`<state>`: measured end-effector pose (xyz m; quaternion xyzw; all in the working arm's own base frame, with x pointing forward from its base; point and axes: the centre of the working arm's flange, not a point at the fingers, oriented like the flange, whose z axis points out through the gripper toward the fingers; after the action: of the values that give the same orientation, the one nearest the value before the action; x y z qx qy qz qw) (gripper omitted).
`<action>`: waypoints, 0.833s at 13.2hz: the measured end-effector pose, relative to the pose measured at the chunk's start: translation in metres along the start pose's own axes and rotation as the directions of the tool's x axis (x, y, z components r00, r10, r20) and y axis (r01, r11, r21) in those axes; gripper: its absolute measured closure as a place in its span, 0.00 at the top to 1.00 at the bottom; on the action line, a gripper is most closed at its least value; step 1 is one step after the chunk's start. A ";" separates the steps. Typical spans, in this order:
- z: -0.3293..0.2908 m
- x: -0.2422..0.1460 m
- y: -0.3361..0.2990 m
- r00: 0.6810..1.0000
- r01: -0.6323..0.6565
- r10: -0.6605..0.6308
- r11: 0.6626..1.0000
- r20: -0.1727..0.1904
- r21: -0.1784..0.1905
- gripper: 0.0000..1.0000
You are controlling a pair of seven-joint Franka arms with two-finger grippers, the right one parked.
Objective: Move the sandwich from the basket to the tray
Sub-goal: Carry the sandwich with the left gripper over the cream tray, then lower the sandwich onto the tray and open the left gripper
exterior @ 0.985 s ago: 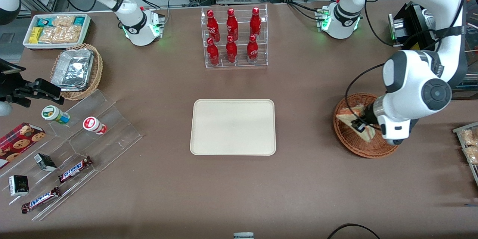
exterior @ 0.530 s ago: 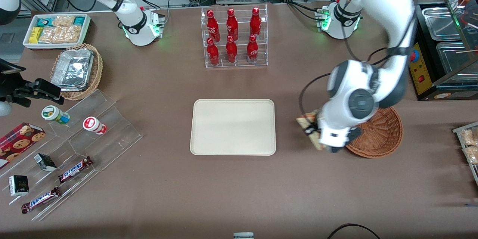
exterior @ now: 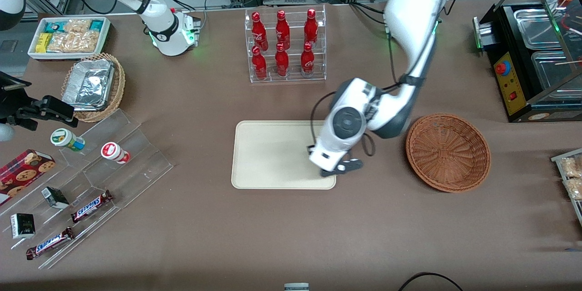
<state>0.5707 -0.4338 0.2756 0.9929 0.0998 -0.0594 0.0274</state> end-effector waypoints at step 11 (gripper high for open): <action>0.065 -0.006 0.028 0.992 -0.127 0.126 0.991 0.025 0.031 0.41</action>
<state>0.5631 -0.4667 0.2127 0.9968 0.0355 -0.0704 0.0160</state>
